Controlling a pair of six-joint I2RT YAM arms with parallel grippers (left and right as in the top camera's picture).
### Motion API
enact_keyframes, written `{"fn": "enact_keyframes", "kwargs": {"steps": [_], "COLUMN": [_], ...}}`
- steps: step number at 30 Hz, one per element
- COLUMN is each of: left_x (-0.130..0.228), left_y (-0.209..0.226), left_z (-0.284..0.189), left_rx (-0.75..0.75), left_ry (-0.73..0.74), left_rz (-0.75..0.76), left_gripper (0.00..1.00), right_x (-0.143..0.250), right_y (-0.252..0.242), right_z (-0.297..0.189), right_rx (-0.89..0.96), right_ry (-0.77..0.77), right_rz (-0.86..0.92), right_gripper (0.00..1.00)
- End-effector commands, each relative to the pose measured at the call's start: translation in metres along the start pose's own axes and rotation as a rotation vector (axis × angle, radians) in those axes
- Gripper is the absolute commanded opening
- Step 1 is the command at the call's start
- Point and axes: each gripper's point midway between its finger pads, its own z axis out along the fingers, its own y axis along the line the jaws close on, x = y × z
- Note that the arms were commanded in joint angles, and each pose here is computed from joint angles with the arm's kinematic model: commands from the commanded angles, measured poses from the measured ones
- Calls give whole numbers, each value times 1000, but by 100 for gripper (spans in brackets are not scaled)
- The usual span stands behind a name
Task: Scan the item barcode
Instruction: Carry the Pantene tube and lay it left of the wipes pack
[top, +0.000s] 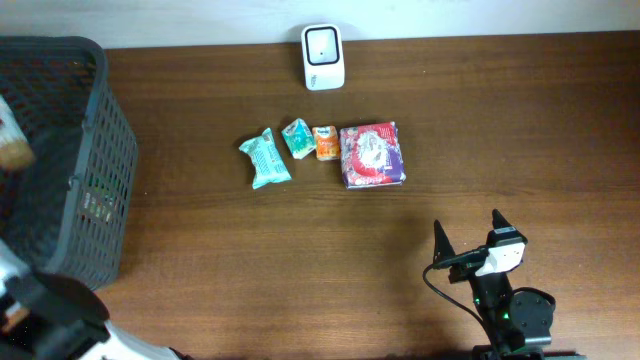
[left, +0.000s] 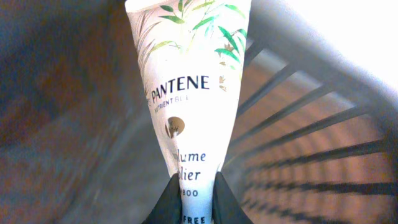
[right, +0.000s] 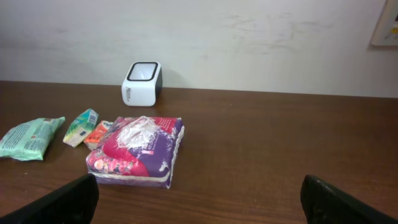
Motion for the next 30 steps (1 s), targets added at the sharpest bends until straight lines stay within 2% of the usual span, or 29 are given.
{"fn": "enact_keyframes", "kwargs": {"steps": [1, 3, 5, 8, 11, 13, 16, 22, 27, 30], "left_x": [-68, -78, -76, -62, -35, -7, 34, 116, 155, 185], "left_y": [-85, -119, -145, -186, -230, -254, -273, -308, -302, -297], "left_z": [-118, -167, -194, -203, -188, -160, -115, -34, 27, 58], "left_rx": [253, 370, 450, 547, 610, 568, 430, 208, -25, -90], "left_ry": [-274, -351, -364, -313, -194, -85, 49, 275, 325, 405], "left_rz": [15, 21, -27, -30, -11, -10, 24, 169, 287, 328], "left_gripper": [0, 0, 0, 0, 0, 0, 0, 0, 0, 0], "right_x": [3, 3, 3, 3, 3, 3, 3, 3, 3, 3], "right_y": [-1, -1, -1, -1, -1, -1, -1, -1, -1, -1], "right_z": [0, 0, 0, 0, 0, 0, 0, 0, 0, 0], "right_rx": [0, 0, 0, 0, 0, 0, 0, 0, 0, 0], "right_ry": [3, 3, 3, 3, 3, 3, 3, 3, 3, 3], "right_rz": [-5, -5, -5, -5, -5, -5, -5, -5, -5, -5], "right_gripper": [99, 99, 99, 99, 99, 99, 99, 99, 99, 99]}}
